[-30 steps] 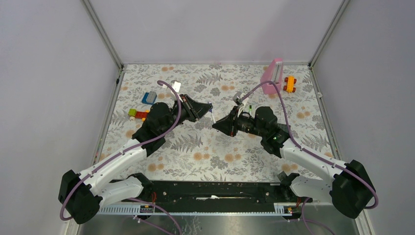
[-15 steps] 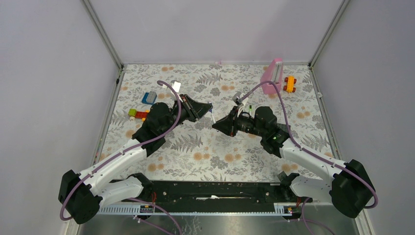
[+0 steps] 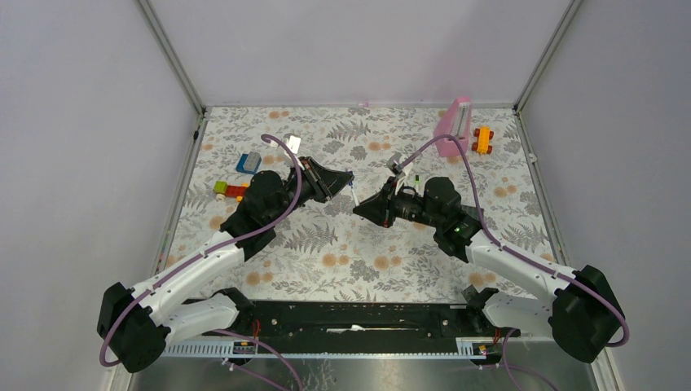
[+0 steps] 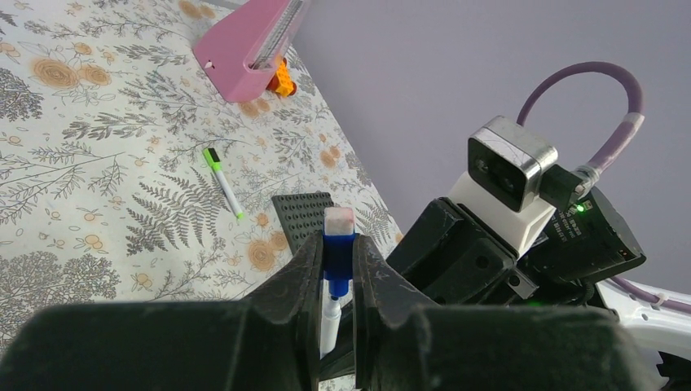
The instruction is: Insert the pens into the pen caps
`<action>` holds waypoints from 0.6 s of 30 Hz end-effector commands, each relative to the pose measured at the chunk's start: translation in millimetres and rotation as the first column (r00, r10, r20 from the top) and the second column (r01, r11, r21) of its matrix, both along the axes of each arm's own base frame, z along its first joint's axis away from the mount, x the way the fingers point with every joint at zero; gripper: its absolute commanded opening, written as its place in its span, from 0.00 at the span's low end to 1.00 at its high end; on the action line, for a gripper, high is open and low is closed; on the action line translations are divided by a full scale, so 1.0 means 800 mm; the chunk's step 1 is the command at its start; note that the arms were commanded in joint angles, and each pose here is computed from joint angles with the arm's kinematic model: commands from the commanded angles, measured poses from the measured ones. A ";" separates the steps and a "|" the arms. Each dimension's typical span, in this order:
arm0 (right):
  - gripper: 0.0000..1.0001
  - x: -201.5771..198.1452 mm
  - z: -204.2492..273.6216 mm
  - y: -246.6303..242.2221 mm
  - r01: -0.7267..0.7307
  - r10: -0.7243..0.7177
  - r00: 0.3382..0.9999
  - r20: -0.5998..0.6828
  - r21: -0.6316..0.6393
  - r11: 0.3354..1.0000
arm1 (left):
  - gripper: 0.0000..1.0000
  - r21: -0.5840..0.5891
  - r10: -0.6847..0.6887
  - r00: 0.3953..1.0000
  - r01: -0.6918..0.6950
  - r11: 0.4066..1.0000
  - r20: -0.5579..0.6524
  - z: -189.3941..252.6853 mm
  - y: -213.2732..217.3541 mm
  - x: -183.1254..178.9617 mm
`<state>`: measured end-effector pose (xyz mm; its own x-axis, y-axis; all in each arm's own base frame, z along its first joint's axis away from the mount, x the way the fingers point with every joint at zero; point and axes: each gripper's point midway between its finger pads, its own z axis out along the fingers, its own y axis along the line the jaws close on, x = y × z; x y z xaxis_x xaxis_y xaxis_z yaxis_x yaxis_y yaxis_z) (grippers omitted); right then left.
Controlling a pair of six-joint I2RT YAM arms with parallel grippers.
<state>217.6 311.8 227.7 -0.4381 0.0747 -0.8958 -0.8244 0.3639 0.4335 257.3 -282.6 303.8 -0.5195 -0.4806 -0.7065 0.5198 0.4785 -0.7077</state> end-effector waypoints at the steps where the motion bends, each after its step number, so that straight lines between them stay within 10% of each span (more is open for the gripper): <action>1: 0.00 -0.003 0.033 0.011 -0.038 0.035 0.998 0.055 0.049 0.998 | 0.00 -0.063 0.028 0.998 -0.024 0.998 0.057 0.029 0.003 0.006; 18: 0.00 -0.001 0.036 0.011 -0.030 0.027 0.998 0.062 0.046 0.998 | 0.00 -0.060 0.040 0.998 -0.038 0.998 0.045 0.020 0.005 0.009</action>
